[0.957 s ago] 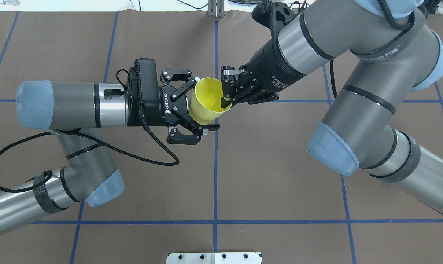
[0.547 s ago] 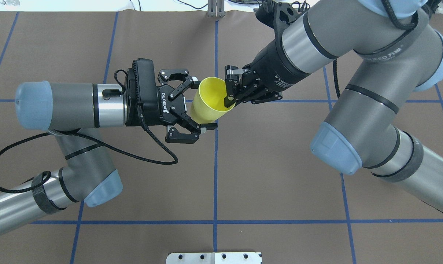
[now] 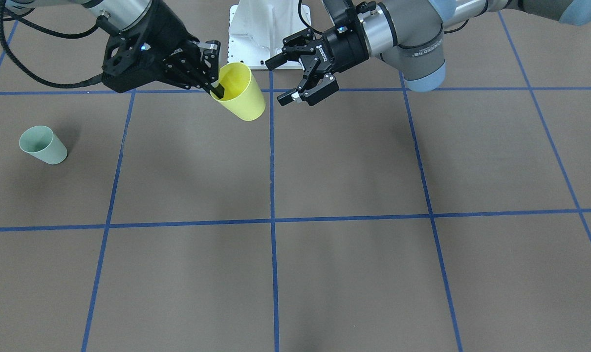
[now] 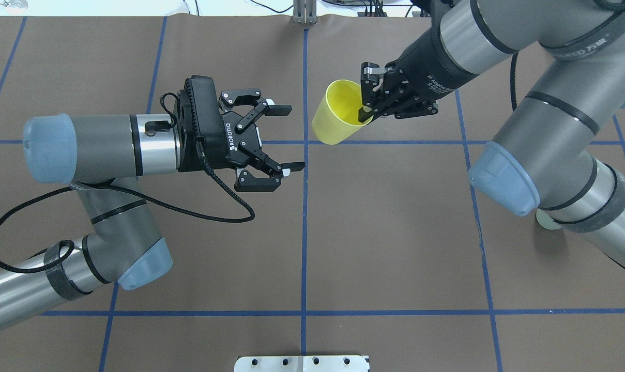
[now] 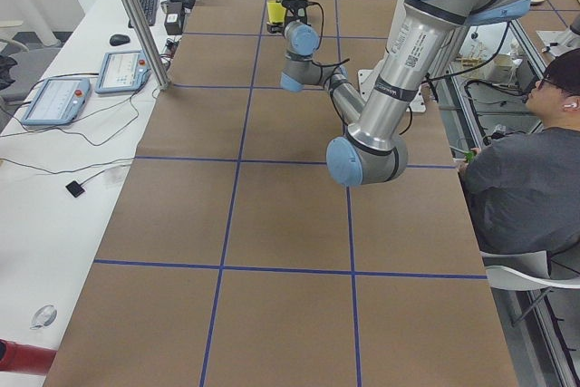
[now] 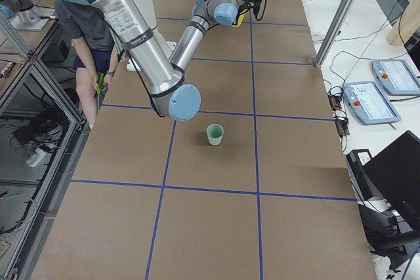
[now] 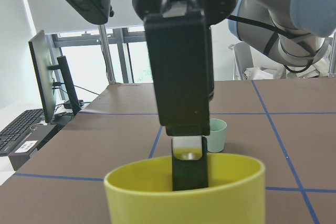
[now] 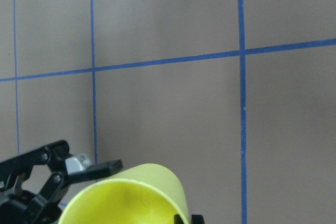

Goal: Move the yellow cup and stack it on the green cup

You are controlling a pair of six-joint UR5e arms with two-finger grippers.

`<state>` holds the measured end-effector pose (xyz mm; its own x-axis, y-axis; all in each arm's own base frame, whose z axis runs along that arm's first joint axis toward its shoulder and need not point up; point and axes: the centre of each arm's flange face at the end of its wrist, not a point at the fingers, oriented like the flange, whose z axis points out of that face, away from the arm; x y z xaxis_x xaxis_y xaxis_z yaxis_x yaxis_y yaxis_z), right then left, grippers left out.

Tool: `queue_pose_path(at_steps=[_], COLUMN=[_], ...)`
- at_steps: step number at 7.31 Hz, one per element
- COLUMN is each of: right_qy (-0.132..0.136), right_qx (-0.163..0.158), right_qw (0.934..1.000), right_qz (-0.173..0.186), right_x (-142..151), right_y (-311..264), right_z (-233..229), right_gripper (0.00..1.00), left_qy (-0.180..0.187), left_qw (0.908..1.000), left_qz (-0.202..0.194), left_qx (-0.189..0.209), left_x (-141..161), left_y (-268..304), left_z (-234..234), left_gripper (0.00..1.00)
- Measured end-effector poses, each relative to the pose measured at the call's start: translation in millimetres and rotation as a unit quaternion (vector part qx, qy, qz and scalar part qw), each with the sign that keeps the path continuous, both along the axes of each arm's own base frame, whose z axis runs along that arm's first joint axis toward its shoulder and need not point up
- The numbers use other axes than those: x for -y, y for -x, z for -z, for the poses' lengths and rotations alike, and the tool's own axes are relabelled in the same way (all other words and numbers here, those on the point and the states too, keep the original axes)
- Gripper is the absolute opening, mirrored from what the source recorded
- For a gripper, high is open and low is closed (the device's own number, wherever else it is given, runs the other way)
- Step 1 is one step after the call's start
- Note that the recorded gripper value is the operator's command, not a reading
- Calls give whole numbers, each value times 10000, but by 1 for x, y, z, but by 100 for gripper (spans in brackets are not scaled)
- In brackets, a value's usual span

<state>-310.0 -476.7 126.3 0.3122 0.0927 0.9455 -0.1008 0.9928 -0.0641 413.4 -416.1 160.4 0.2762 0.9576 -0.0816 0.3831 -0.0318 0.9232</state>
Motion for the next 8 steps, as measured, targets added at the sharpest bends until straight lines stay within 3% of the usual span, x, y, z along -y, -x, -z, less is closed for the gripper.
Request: queue_pose_path(at_steps=[3, 5, 7, 8], right_qy=[38, -170, -340, -424], right_qx=[-513, -879, -1181, -1338], right_qw=[9982, 9954, 9918, 9896], right_qz=[-307, -342, -347, -321], right_x=[31, 45, 50, 46], right_y=[-44, -77, -114, -136], right_z=[-60, -110, -158, -187], right_gripper=[0, 0, 0, 0], left_qy=[416, 954, 1684, 2056], left_qw=[9968, 9844, 9567, 9353], left_qz=[552, 994, 1469, 1756], left_qx=[412, 1096, 1865, 2283], left_x=[29, 66, 99, 114], left_y=[16, 50, 106, 146], left_z=[-44, -92, -165, -208], left_gripper=[100, 100, 100, 100])
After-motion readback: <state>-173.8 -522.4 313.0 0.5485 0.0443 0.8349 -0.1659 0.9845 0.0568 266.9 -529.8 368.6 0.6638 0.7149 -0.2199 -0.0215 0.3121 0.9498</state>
